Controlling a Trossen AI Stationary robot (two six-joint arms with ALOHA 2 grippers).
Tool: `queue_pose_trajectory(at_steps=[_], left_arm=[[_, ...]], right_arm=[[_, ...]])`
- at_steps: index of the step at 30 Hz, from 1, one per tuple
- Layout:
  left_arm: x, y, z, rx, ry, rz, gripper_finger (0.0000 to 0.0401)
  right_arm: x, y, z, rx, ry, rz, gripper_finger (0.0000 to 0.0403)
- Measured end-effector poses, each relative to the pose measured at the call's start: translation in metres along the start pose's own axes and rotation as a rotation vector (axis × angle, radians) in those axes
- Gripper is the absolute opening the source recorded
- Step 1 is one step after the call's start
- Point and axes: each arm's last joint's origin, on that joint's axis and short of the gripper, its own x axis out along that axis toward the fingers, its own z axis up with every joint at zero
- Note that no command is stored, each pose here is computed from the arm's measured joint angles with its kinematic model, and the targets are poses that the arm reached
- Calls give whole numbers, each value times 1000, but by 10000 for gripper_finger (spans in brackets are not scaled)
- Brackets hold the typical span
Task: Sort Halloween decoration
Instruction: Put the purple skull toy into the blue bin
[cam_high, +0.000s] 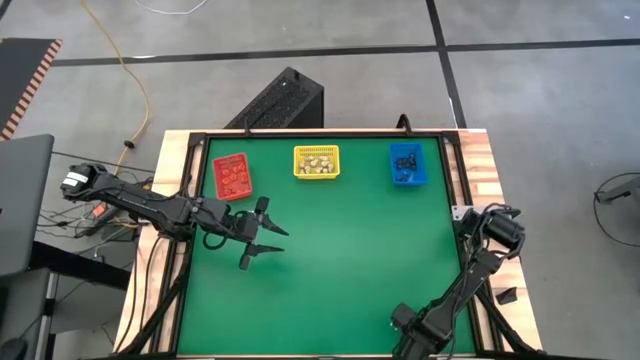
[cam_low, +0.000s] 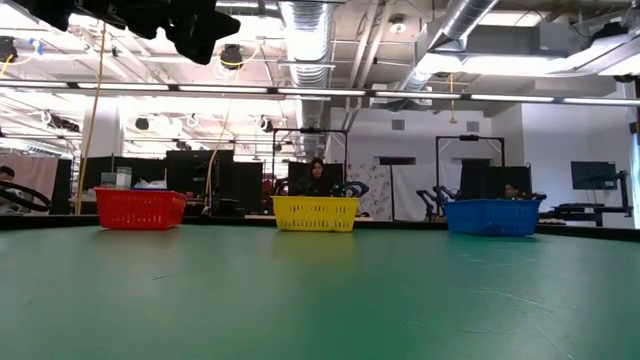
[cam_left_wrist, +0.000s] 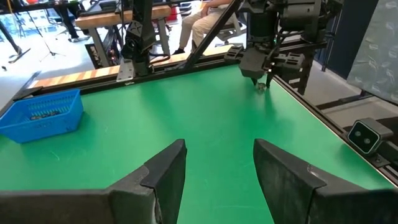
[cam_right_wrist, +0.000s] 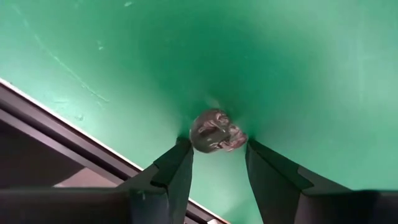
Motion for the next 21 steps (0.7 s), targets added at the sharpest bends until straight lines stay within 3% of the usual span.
queue_pose_trajectory(at_steps=[15,21], left_arm=[[0,0,-1,1,6,-1,177],[0,0,-1,1,6,0,177]], right_arm=[[-9,4,34,-29,-39,-11,176],[-9,4,31,-26,-20,-11,159]])
